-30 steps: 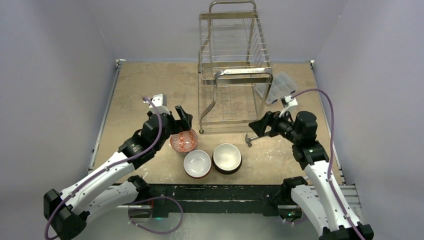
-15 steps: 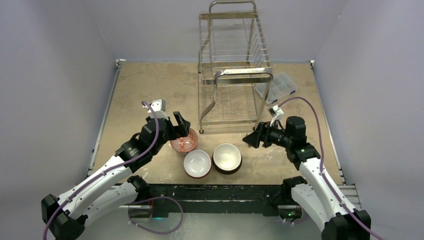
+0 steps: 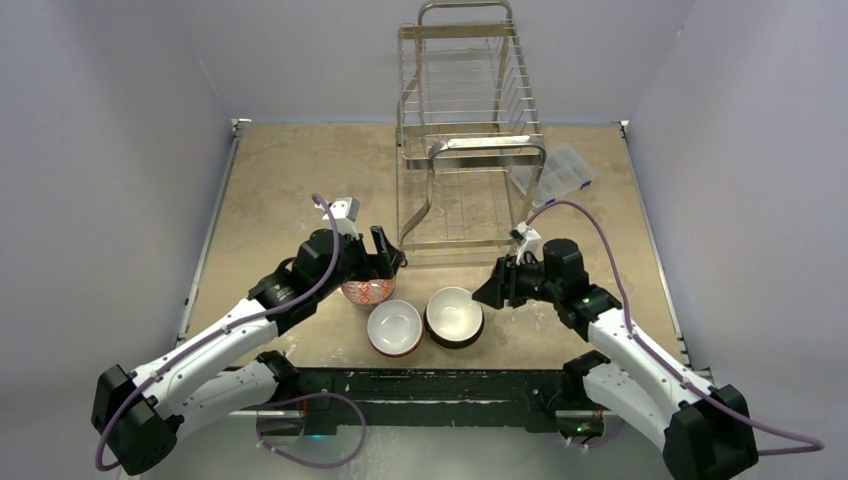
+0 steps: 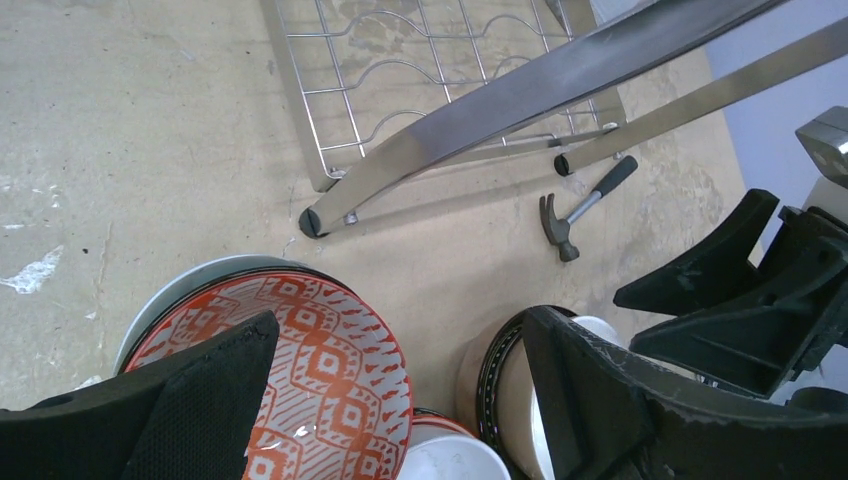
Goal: Load the bowls into the dish rack
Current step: Pick up the bowl from the center of the board.
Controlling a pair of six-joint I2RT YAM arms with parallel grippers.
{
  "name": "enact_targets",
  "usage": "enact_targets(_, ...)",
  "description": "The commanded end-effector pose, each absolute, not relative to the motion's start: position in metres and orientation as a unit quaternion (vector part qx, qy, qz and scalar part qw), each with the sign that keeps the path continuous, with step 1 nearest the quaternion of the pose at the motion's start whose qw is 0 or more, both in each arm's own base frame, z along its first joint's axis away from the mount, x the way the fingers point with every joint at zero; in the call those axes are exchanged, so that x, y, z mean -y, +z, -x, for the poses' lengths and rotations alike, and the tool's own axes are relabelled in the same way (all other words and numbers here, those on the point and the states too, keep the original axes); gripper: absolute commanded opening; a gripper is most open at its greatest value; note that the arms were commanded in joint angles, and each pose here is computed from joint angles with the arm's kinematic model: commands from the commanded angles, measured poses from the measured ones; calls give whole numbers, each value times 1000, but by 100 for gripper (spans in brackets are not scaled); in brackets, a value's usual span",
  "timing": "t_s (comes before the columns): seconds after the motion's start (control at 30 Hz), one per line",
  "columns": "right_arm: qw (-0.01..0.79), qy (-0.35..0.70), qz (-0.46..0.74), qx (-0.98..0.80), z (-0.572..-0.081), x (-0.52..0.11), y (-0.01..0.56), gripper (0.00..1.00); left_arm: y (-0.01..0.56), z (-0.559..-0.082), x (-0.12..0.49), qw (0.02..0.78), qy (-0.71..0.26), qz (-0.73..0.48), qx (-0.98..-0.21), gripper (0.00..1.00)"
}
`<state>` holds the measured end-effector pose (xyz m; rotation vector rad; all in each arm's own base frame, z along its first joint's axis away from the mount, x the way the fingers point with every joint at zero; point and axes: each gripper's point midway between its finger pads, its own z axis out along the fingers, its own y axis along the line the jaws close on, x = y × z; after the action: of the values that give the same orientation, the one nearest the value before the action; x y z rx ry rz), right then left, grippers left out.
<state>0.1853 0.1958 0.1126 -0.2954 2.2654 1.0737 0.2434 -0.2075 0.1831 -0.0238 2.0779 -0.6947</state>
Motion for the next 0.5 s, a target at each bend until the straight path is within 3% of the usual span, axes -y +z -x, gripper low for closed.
enact_targets(0.0, 310, 389, 109, -861, -191, -202, 109, 55, 204, -246, 220, 473, -311, -14, -824, 91)
enact_targets(0.2, 302, 367, 123, -871, -189, -213, 100, 47, 213, -246, 221, 481, -317, -21, -817, 91)
enact_targets(0.47, 322, 367, 154, -859, -186, -226, 112, 23, 219, -248, 219, 493, -314, -22, -811, 91)
